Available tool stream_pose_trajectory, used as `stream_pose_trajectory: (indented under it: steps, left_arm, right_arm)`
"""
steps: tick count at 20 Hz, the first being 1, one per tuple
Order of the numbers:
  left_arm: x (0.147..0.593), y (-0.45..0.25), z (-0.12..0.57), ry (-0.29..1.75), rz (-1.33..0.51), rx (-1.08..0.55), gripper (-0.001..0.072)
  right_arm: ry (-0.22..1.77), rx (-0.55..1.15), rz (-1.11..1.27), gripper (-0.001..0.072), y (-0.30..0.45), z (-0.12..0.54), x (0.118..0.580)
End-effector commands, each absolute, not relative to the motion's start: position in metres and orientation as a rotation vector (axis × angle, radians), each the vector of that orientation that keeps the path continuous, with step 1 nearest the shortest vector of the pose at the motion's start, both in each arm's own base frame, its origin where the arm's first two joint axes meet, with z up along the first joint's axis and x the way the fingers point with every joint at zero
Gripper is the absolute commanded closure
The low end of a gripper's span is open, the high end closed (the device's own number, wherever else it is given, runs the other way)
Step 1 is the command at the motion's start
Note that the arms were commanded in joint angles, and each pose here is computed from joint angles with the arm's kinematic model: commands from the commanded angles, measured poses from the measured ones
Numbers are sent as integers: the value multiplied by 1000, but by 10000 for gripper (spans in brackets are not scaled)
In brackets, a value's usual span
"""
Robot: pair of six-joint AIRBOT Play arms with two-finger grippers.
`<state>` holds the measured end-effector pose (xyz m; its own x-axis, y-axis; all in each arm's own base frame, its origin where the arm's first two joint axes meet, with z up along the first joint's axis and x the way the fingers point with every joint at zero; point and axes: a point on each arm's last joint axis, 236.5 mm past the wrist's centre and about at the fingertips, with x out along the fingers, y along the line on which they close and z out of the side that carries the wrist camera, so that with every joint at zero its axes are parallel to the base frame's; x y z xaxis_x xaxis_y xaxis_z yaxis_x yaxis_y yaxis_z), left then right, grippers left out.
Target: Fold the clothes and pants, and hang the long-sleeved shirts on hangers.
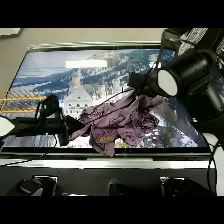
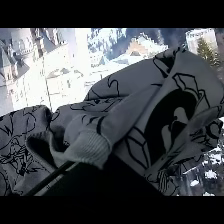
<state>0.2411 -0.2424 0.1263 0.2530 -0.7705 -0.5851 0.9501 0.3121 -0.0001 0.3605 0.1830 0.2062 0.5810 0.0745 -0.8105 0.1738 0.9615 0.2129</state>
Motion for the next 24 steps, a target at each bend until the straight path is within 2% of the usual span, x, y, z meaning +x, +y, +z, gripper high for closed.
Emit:
stream_pose_trajectory:
  steps: [1, 9, 14, 18, 24]
  left_arm:
    - [254, -260, 116, 532, -1204, 386, 687]
    - [256, -268, 114, 541, -1212, 340, 688]
    - [259, -276, 134, 508, -1217, 207, 688]
    - [258, -278, 135, 514, -1219, 186, 688]
    - [257, -280, 139, 514, -1223, 152, 689]
  right_arm:
    - [948, 280, -53, 684, 185, 206, 362]
    - [919, 198, -118, 684, 157, 215, 359]
    - [950, 137, -143, 685, 145, 212, 350]
    - [892, 89, -176, 686, 128, 225, 354]
    - [825, 35, -91, 685, 138, 237, 366]
